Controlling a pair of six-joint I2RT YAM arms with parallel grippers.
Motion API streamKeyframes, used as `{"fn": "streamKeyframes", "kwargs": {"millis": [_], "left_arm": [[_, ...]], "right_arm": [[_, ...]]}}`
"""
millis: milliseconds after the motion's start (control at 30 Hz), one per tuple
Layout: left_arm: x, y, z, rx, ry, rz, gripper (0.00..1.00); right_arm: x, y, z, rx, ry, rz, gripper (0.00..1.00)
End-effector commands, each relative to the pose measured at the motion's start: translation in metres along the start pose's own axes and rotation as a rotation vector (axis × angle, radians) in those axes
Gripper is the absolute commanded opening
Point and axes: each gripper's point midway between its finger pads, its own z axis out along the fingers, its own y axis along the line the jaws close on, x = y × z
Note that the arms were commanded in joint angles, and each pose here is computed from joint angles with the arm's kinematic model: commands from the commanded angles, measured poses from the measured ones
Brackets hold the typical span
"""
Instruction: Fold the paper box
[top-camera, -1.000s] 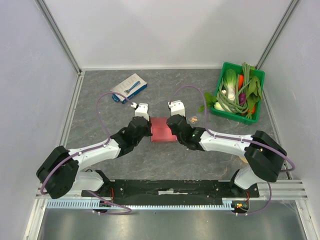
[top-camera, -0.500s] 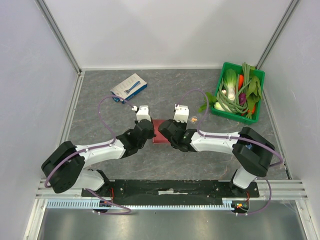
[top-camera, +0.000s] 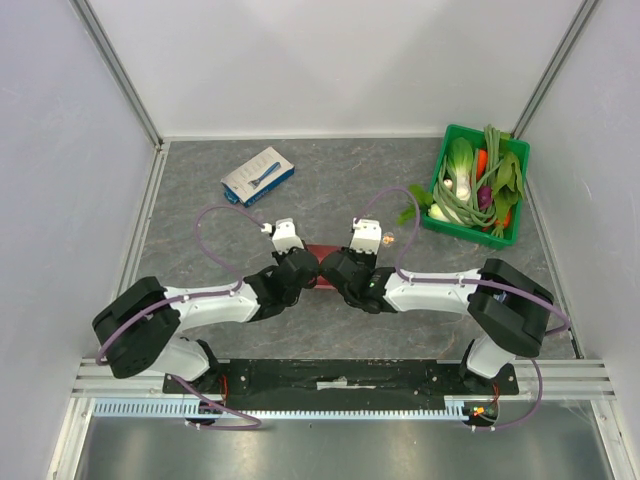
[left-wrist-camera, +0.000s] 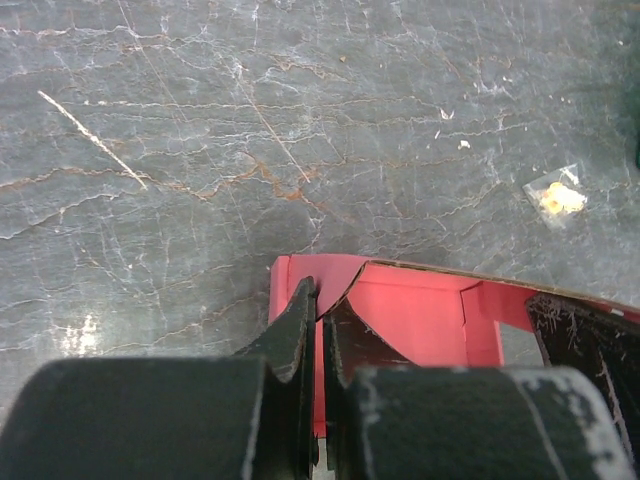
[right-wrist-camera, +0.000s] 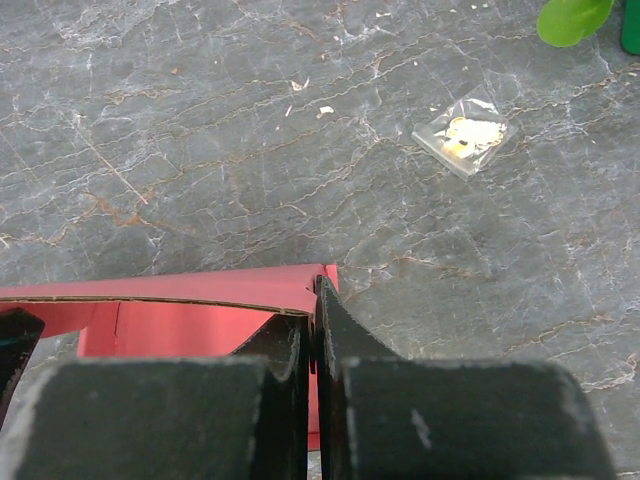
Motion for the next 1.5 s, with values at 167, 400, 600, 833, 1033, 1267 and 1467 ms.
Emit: {"fn": "streamKeyframes", "kwargs": {"millis": [167,400,600,833,1033,1267,1467], "left_arm": [[0.018,0.021,0.002,-0.141,-0.014,-0.033,0.02],[0.026,0.034,-0.011,-0.133,-0.041,-0.015,0.02],[0.036,0.043,-0.015,-0.129,-0.034,-0.015,0.02],[0.039,0.05,-0.017,-0.15,-0.047,0.002,0.02],[0.045,0.054,-0.015,-0.179,-0.047,0.009,0.02],[0.042,0.055,-0.017,-0.212,-0.07,0.039,0.02],[0.043,0.052,-0.017,-0.224,-0.079,0.068,0.02]], "right_arm": [[-0.007,-0.027,-0.001,0.098,-0.102,0.025,0.0],[-0.001,-0.03,-0.006,0.077,-0.103,0.029,0.0],[0.001,-0.027,-0.013,0.057,-0.099,0.014,0.04],[0.003,-0.019,-0.032,-0.086,0.005,-0.071,0.33],[0.022,-0.015,-0.054,-0.279,0.12,-0.194,0.7],[0.014,-0.013,-0.101,-0.508,0.213,-0.171,0.8],[-0.03,-0.011,-0.128,-0.627,0.142,-0.112,0.92]]}}
